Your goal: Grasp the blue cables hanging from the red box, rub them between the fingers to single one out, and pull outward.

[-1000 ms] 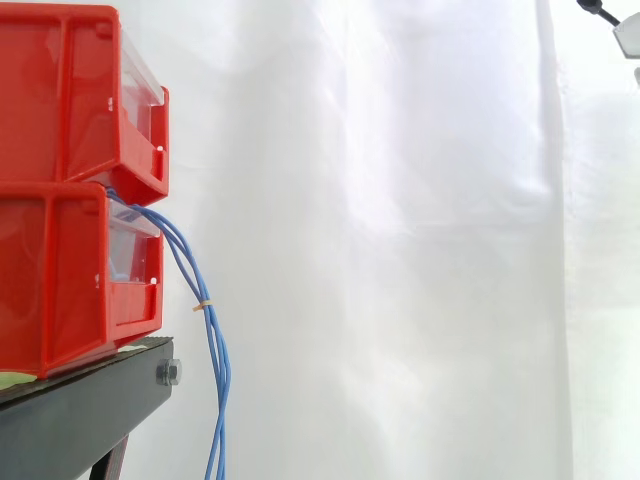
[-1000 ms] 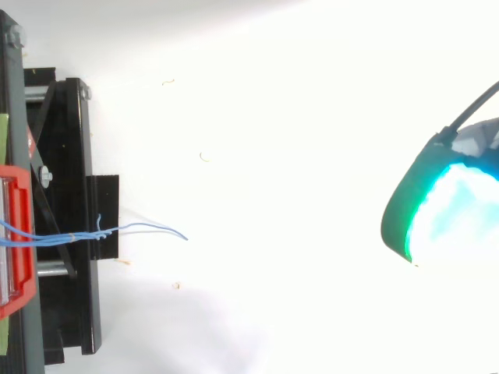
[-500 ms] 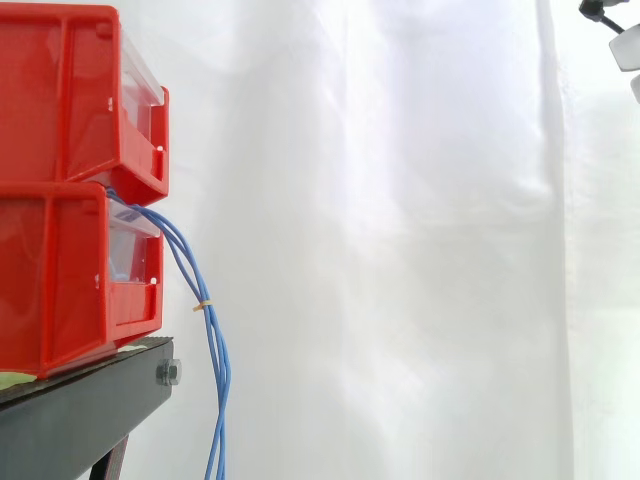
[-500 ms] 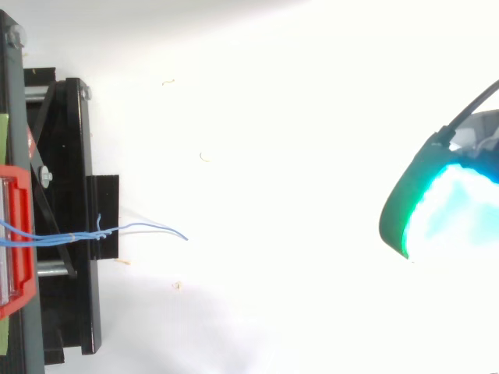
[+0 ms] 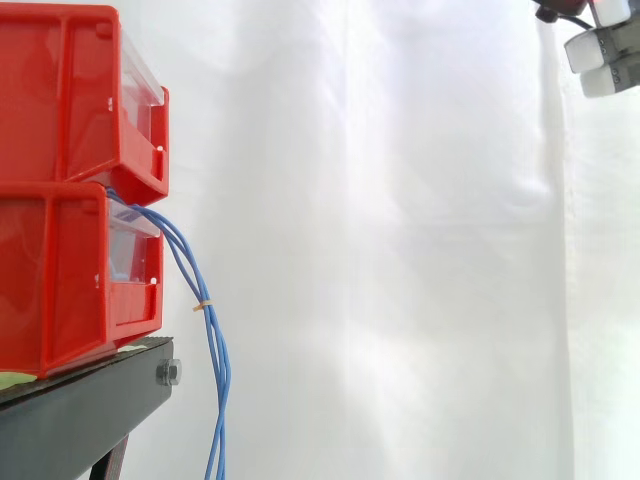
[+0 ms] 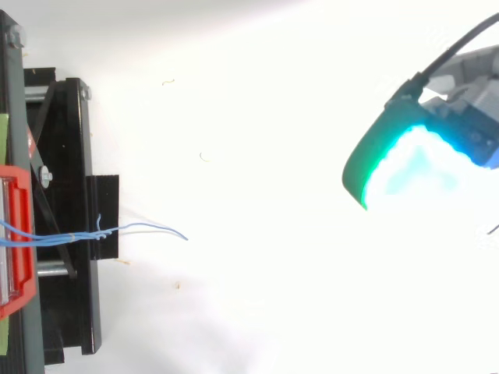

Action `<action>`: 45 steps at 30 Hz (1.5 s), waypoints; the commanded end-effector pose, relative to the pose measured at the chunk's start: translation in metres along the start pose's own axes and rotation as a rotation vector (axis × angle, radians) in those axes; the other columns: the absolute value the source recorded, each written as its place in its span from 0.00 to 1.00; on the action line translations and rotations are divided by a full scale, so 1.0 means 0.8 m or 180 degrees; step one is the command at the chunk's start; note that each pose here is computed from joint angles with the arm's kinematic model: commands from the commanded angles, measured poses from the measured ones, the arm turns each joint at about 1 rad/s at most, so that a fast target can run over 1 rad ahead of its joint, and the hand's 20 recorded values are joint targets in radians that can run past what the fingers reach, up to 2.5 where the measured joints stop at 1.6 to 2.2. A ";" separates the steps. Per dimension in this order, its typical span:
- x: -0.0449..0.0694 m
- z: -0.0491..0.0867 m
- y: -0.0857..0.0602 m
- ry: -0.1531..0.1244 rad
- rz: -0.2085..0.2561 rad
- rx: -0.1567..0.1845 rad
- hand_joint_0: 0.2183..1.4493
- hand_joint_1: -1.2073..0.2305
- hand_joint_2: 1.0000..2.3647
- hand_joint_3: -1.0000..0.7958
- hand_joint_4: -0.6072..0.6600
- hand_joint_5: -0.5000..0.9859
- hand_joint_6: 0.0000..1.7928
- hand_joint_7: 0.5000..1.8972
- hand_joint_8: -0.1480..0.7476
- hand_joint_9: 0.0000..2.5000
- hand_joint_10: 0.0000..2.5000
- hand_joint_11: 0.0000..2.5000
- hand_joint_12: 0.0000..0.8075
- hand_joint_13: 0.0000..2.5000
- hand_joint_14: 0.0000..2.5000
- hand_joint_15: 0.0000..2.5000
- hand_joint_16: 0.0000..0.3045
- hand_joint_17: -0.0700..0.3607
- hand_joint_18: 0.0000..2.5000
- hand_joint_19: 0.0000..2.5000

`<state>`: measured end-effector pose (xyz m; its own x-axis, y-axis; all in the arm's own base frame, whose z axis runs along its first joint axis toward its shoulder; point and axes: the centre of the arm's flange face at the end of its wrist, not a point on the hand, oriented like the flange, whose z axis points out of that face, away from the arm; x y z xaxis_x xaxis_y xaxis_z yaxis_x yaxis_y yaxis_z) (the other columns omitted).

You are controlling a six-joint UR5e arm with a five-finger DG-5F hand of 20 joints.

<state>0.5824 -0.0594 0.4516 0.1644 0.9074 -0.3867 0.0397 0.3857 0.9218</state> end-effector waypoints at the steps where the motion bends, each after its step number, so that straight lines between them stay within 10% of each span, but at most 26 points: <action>1: 0.002 0.001 0.002 -0.0036 -0.0110 -0.0023 0.19 0.40 0.00 0.28 0.72 0.22 0.28 0.23 0.53 0.30 0.00 0.17 0.56 0.22 0.00 0.14 0.17 0.44 0.13 0.14; 8: 0.026 0.012 -0.001 -0.0045 -0.0252 -0.0072 0.15 0.41 0.00 0.28 0.73 0.23 0.28 0.27 0.55 0.34 0.00 0.26 0.58 0.25 0.01 0.19 0.22 0.52 0.15 0.16; 14: 0.066 0.038 -0.050 0.0064 -0.0253 0.0076 0.21 0.40 0.00 0.28 0.71 0.23 0.28 0.29 0.52 0.34 0.01 0.28 0.56 0.26 0.01 0.22 0.22 0.52 0.13 0.17; 21: 0.083 0.056 -0.055 -0.0015 -0.0260 -0.0111 0.26 0.37 0.00 0.30 0.70 0.24 0.28 0.34 0.50 0.31 0.01 0.26 0.53 0.24 0.01 0.21 0.19 0.47 0.13 0.18; 25: 0.106 0.073 -0.086 -0.0012 -0.0261 -0.0082 0.27 0.36 0.00 0.30 0.70 0.24 0.28 0.35 0.49 0.31 0.01 0.26 0.52 0.23 0.01 0.21 0.20 0.47 0.12 0.18; 39: 0.133 0.089 -0.080 -0.0436 -0.0365 -0.0258 0.26 0.41 0.01 0.33 0.70 0.25 0.28 0.40 0.51 0.31 0.01 0.25 0.54 0.22 0.01 0.20 0.20 0.48 0.11 0.18; 45: 0.163 0.100 -0.107 -0.0565 -0.0407 -0.0188 0.25 0.43 0.00 0.33 0.69 0.25 0.28 0.40 0.51 0.31 0.01 0.24 0.54 0.22 0.01 0.20 0.20 0.49 0.10 0.19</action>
<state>0.6749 0.0077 0.3350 0.3151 0.8137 -0.4884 0.0087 0.5122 0.8588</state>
